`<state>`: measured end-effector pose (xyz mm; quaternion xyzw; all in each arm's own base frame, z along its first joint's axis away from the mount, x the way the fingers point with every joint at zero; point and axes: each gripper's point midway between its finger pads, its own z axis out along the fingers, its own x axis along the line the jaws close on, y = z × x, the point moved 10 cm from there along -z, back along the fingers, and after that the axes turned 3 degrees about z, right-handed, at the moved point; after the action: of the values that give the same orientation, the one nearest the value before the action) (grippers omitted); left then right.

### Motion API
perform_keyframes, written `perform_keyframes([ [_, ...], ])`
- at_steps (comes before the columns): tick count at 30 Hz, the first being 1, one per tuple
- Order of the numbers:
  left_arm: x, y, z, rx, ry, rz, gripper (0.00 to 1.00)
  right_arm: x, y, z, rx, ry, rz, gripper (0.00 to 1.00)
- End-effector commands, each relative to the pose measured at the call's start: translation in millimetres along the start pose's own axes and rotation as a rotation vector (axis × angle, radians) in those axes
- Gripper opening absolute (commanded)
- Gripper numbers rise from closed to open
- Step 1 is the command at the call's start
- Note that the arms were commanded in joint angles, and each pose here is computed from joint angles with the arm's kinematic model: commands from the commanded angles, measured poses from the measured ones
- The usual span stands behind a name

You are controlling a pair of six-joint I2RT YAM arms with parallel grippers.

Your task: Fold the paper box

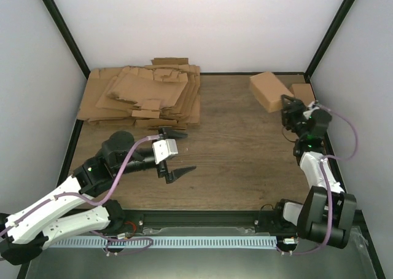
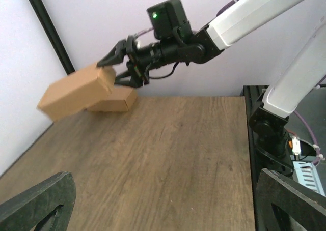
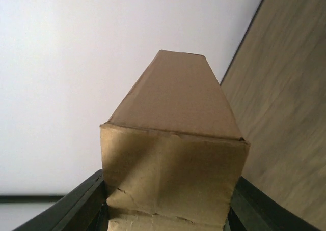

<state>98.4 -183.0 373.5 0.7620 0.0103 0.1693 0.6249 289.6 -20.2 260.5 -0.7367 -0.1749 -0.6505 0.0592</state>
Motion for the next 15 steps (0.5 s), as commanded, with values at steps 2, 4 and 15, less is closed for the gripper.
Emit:
perform_keyframes([
  [2,-0.4,-7.9,8.5,-0.025,0.002,-0.08,1.0,5.1,51.9,-21.7,-0.159,0.156,-0.172,0.3],
  [4,0.0,-11.7,12.0,-0.022,0.008,-0.09,1.0,0.0,67.3,-28.6,-0.21,0.156,-0.184,0.3],
  [15,1.9,-19.4,28.4,0.009,-0.023,-0.107,1.0,-42.7,103.2,-35.6,-0.387,0.16,-0.226,0.33],
])
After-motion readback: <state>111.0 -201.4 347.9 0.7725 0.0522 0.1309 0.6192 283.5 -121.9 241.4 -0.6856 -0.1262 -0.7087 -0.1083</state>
